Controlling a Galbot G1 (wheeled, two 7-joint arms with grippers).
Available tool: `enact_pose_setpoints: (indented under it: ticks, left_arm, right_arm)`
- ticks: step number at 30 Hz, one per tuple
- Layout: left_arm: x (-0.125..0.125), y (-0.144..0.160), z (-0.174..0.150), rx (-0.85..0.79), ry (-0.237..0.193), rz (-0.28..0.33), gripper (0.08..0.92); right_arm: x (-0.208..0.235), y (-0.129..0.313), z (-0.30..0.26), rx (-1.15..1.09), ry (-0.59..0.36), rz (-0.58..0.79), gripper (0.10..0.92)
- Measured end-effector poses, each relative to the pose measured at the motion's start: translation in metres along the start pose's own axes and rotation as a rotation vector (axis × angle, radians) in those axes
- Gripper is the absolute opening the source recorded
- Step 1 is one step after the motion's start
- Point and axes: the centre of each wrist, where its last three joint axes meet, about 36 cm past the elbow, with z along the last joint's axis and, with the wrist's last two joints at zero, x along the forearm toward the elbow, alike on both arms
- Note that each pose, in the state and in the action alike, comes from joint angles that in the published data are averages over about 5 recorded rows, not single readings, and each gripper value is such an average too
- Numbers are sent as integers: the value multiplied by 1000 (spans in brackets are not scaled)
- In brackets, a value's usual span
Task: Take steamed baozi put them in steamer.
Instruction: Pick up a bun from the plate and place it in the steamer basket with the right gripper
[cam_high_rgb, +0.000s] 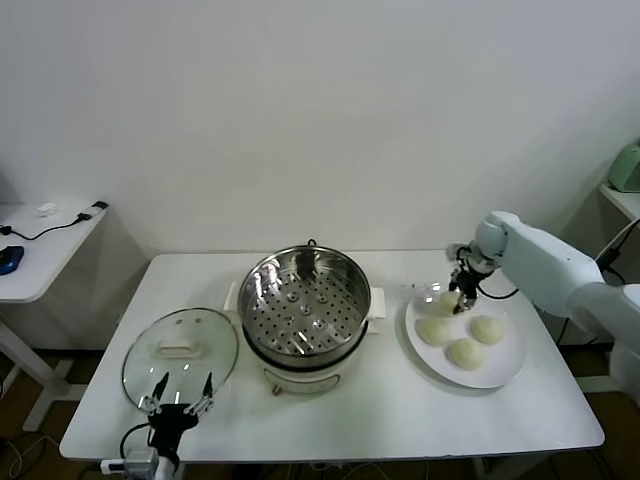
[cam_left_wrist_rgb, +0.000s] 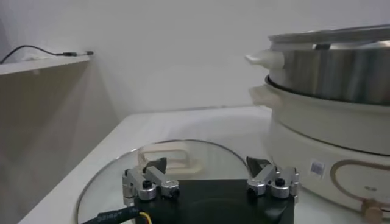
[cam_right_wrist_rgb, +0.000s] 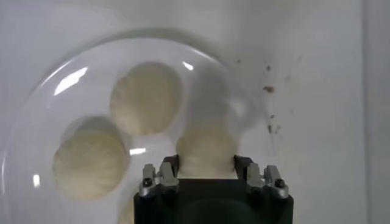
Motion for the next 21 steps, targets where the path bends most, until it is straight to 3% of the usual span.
enact_pose_setpoints:
  ticks: [10, 15, 21]
  left_arm:
    - [5, -3, -6, -7, -8, 8, 823]
    - [8, -4, -6, -7, -11, 9, 823]
    - [10, -6, -4, -12, -6, 14, 823]
  right_arm:
    - [138, -27, -139, 366, -136, 92, 611]
    - [152, -12, -219, 602, -175, 58, 611]
    - [131, 3, -278, 893, -151, 19, 611]
